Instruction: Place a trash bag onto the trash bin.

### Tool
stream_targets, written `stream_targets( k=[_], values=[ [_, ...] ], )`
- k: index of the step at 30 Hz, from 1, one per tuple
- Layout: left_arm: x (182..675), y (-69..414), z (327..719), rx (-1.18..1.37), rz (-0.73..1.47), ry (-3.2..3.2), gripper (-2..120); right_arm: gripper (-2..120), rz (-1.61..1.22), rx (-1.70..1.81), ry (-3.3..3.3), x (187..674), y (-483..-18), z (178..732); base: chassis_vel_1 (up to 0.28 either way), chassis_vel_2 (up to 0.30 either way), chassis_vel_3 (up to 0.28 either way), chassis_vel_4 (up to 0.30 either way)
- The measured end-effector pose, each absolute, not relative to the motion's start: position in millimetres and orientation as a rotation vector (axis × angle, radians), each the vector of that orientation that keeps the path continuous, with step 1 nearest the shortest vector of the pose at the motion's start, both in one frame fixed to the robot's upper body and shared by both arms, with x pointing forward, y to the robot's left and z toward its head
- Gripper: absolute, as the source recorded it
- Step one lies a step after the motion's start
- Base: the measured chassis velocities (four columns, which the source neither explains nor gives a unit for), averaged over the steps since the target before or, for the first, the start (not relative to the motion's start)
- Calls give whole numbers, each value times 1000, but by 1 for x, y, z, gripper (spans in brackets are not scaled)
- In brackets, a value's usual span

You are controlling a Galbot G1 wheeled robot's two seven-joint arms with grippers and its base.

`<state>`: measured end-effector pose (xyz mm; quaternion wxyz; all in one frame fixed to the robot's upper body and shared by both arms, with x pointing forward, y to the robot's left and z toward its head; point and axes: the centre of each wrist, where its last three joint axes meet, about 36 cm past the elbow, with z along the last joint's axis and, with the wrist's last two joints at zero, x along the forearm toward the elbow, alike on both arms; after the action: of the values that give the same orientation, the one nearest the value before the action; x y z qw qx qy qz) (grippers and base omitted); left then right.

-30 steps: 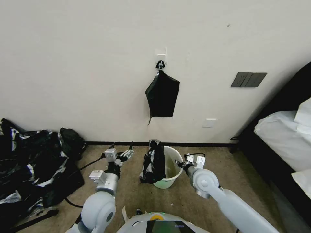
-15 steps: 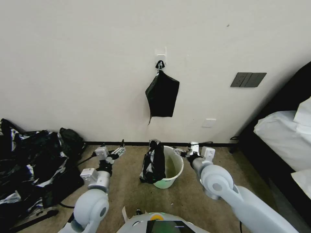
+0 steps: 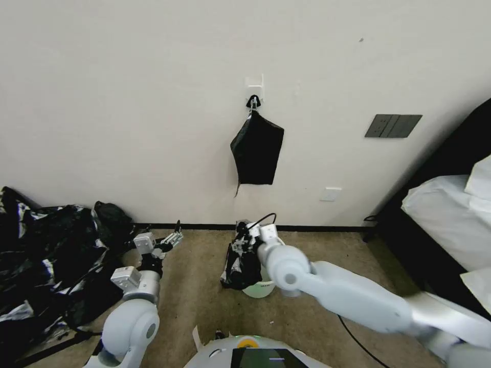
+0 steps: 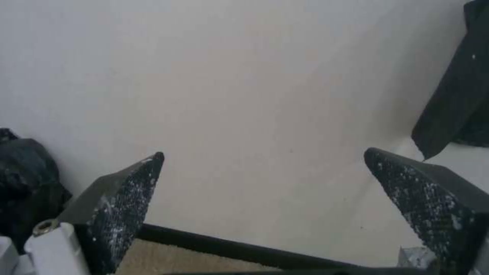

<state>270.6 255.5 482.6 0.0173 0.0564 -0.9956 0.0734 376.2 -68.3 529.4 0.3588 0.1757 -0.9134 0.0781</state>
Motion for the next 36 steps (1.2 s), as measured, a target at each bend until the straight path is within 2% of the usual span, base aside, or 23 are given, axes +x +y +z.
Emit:
stream_targets(
  k=[9, 18, 32, 36],
  values=[
    [271, 254, 483, 166, 249, -3108, 100, 96, 337, 337, -2264, 380, -41, 518, 0, 0, 0, 0],
    [270, 247, 483, 145, 285, -3107, 100, 93, 358, 311, -2213, 376, -19, 508, 0, 0, 0, 0],
    [268, 246, 485, 115, 308, -3136, 100, 92, 386, 254, -2202, 381, -21, 499, 0, 0, 0, 0],
    [269, 245, 485, 102, 316, -3140, 100, 84, 397, 238, -2198, 382, -22, 493, 0, 0, 0, 0]
  ],
)
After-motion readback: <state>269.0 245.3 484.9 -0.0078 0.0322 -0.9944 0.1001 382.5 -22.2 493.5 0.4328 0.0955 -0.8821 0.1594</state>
